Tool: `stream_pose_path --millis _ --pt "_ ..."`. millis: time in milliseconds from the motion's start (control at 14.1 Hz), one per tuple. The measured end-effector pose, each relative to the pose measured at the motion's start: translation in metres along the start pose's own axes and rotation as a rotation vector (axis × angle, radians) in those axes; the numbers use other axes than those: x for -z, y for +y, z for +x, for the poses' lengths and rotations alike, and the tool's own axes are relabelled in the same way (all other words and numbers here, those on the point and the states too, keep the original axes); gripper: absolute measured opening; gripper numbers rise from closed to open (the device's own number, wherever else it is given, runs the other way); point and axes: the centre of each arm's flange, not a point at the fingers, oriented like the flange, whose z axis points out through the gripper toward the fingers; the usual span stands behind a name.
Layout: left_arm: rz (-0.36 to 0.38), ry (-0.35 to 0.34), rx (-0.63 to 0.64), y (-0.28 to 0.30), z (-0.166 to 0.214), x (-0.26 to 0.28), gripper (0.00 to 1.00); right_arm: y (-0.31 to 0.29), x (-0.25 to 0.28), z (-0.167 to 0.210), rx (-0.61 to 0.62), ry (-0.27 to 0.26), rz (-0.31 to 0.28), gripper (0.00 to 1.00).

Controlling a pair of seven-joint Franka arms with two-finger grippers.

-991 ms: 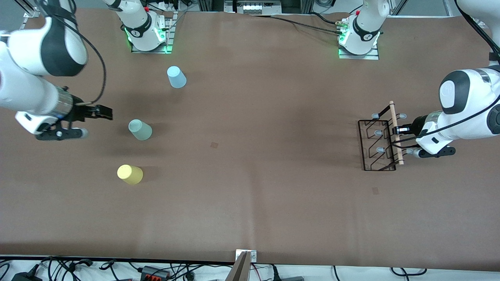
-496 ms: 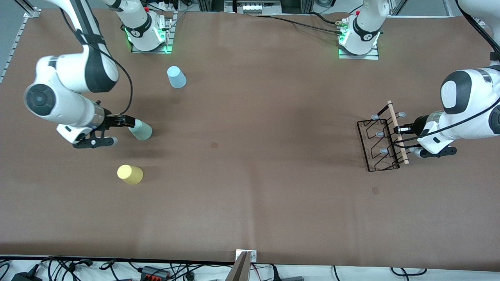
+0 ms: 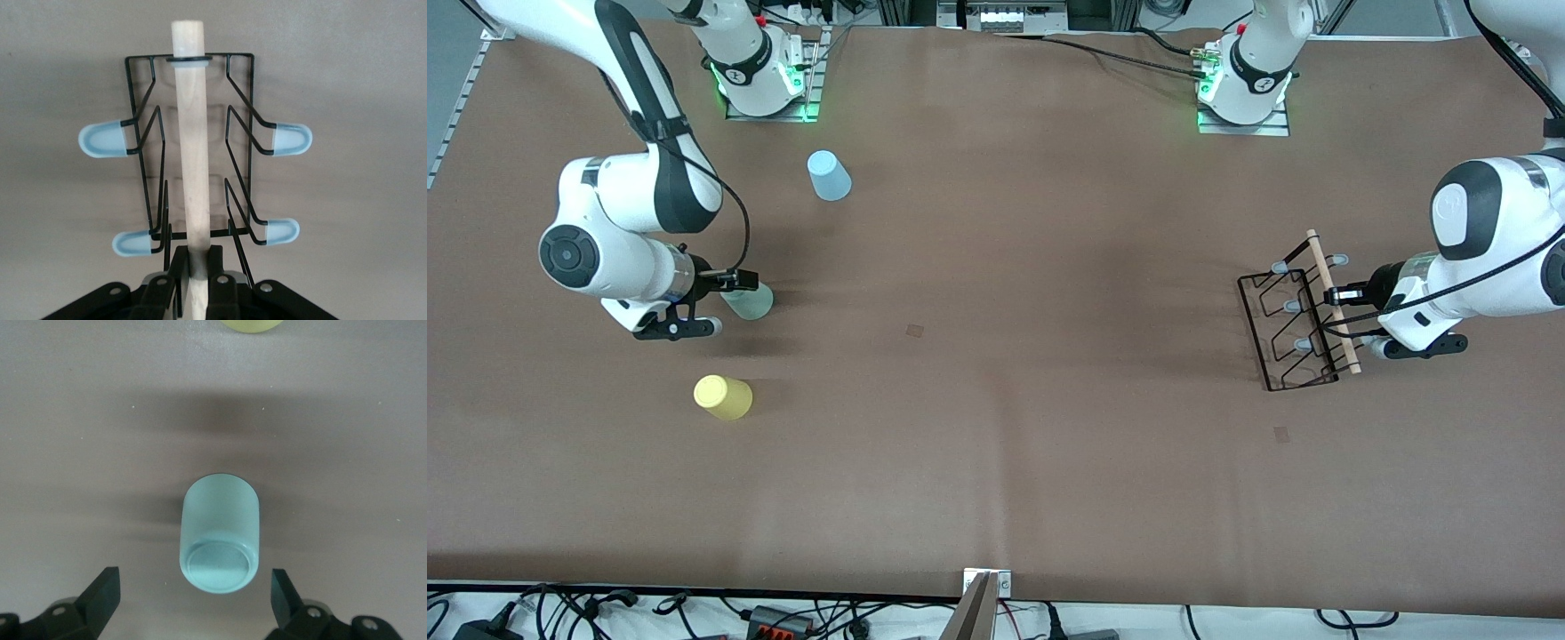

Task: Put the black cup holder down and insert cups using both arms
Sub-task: 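Grasp the rack handle with the left gripper while the right gripper grasps the teal cup, then lift the rack with the left gripper and carry it to the table middle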

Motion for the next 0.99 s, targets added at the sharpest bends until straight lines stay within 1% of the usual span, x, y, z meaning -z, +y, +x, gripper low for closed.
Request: stream_pose_path --millis 142,283,566,991 --pt "0.000 -0.007 -0.013 0.007 0.000 0.011 0.15 0.002 -0.010 0.003 -0.006 -0.009 0.002 1.00" --pt "-0.001 -0.007 -0.040 0.031 -0.001 0.032 0.15 0.007 -0.016 0.004 -0.014 -0.020 0.002 1.00" --pt "0.011 -0.011 -0.040 0.120 -0.017 0.074 0.15 0.014 -0.023 0.004 -0.027 -0.033 0.004 1.00" --pt "0.045 0.039 -0.123 0.252 -0.057 0.092 0.15 0.015 -0.037 0.004 -0.030 -0.059 0.003 1.00"
